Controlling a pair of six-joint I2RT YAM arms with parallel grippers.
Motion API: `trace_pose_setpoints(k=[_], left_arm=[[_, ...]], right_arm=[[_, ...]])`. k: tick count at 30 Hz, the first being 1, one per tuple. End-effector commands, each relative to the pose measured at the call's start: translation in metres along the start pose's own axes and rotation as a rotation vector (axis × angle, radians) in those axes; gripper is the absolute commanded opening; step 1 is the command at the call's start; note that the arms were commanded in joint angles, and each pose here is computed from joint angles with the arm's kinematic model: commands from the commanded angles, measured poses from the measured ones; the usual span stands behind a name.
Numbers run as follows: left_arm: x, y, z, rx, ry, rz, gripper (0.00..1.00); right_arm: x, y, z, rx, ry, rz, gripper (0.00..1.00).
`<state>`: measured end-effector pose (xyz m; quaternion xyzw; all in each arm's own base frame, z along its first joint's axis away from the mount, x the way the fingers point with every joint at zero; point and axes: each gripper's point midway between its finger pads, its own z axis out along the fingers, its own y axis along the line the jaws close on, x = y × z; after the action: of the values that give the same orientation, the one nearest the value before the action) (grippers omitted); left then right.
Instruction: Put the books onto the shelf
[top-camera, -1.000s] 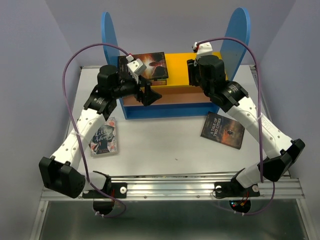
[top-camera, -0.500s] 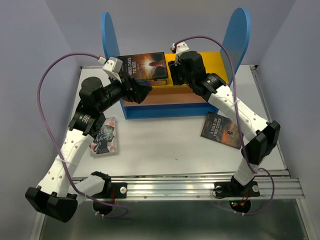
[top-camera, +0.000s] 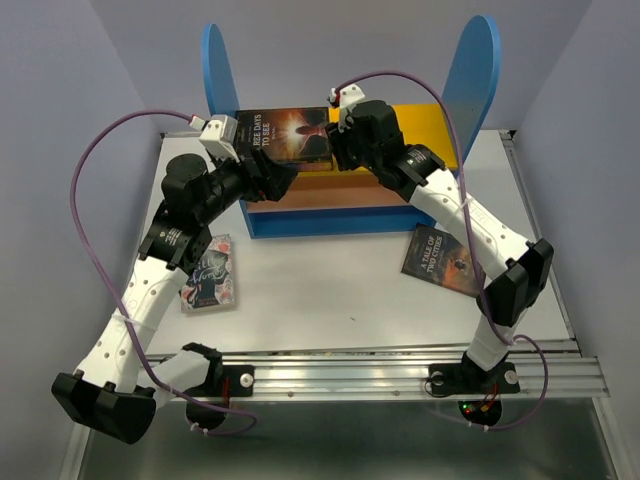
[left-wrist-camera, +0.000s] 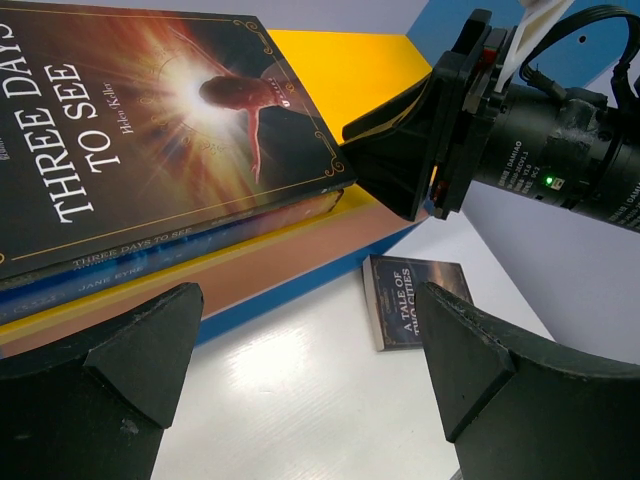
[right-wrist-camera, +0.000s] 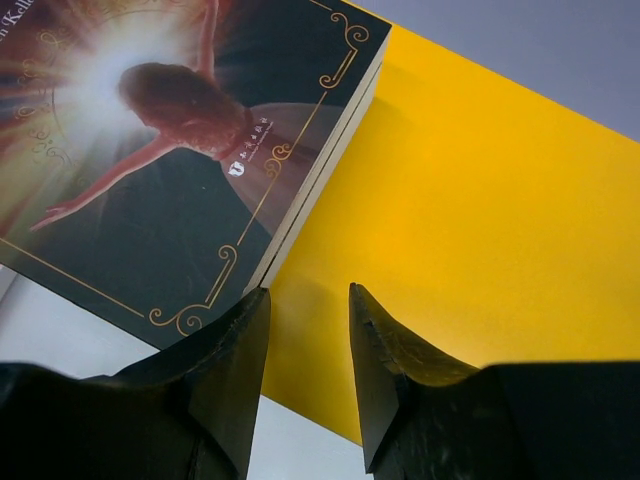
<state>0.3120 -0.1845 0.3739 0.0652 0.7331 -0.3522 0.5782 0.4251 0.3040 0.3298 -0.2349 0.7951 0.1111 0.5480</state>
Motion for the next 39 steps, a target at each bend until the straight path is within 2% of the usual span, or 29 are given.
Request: trace_pose_setpoints(k=[1, 6, 12, 15, 17, 19, 20, 21, 23, 24, 25, 26, 27, 30, 33, 34, 37, 39], left_arm=[[-0.011, -0.004, -0.004, 0.005, -0.046, 0.009, 0.99], [-0.010, -0.004, -0.002, 0.008, -0.038, -0.001, 0.99], [-0.005, -0.004, 0.002, 0.021, -0.019, -0.007, 0.99], [-0.001, -0.011, 0.003, 0.071, 0.005, -0.003, 0.99], [0.004, -0.019, 0.004, 0.117, 0.021, -0.005, 0.99], [0.009, -0.023, 0.003, 0.144, 0.029, -0.019, 0.99], [0.015, -0.029, 0.003, 0.166, 0.045, -0.024, 0.99], [0.020, -0.033, 0.003, 0.181, 0.049, -0.029, 0.99], [0.030, -0.043, 0.001, 0.210, 0.067, -0.048, 0.99], [0.042, -0.056, 0.000, 0.248, 0.096, -0.049, 0.99], [0.056, -0.061, -0.002, 0.265, 0.120, -0.054, 0.99], [0.068, -0.067, -0.004, 0.283, 0.145, -0.061, 0.99], [0.078, -0.073, -0.005, 0.296, 0.165, -0.064, 0.99], [0.140, -0.098, -0.015, 0.362, 0.305, -0.099, 0.99], [0.175, -0.101, -0.016, 0.373, 0.391, -0.163, 0.99], [0.194, -0.098, -0.012, 0.375, 0.424, -0.183, 0.99], [0.220, -0.107, -0.006, 0.437, 0.481, -0.234, 0.99], [0.231, -0.115, -0.002, 0.462, 0.504, -0.229, 0.99]], right_arm=[[-0.027, 0.031, -0.010, -0.080, -0.076, -0.037, 0.43], [-0.027, 0.029, -0.008, -0.047, -0.074, -0.030, 0.44], [-0.035, -0.009, -0.013, 0.179, -0.093, 0.040, 0.44], [-0.043, -0.030, -0.033, 0.284, -0.124, 0.092, 0.44], [-0.052, -0.045, -0.061, 0.343, -0.161, 0.139, 0.47], [-0.027, -0.057, -0.077, 0.406, -0.117, 0.171, 0.51], [-0.031, -0.063, -0.105, 0.405, -0.161, 0.239, 0.54], [0.007, -0.063, -0.104, 0.416, -0.091, 0.233, 0.61], [0.034, -0.063, -0.122, 0.410, -0.081, 0.320, 0.83], [0.037, -0.067, -0.149, 0.401, -0.114, 0.376, 0.94], [0.058, -0.068, -0.157, 0.407, -0.079, 0.403, 1.00], [0.096, -0.065, -0.156, 0.422, -0.020, 0.456, 1.00], [0.103, -0.067, -0.173, 0.415, -0.036, 0.495, 1.00], [0.169, -0.067, -0.193, 0.459, 0.089, 0.560, 1.00], [0.223, -0.073, -0.198, 0.538, 0.156, 0.612, 1.00], [0.231, -0.076, -0.201, 0.552, 0.157, 0.629, 1.00], [0.258, -0.095, -0.199, 0.648, 0.186, 0.699, 1.00], [0.274, -0.109, -0.195, 0.699, 0.230, 0.689, 1.00]])
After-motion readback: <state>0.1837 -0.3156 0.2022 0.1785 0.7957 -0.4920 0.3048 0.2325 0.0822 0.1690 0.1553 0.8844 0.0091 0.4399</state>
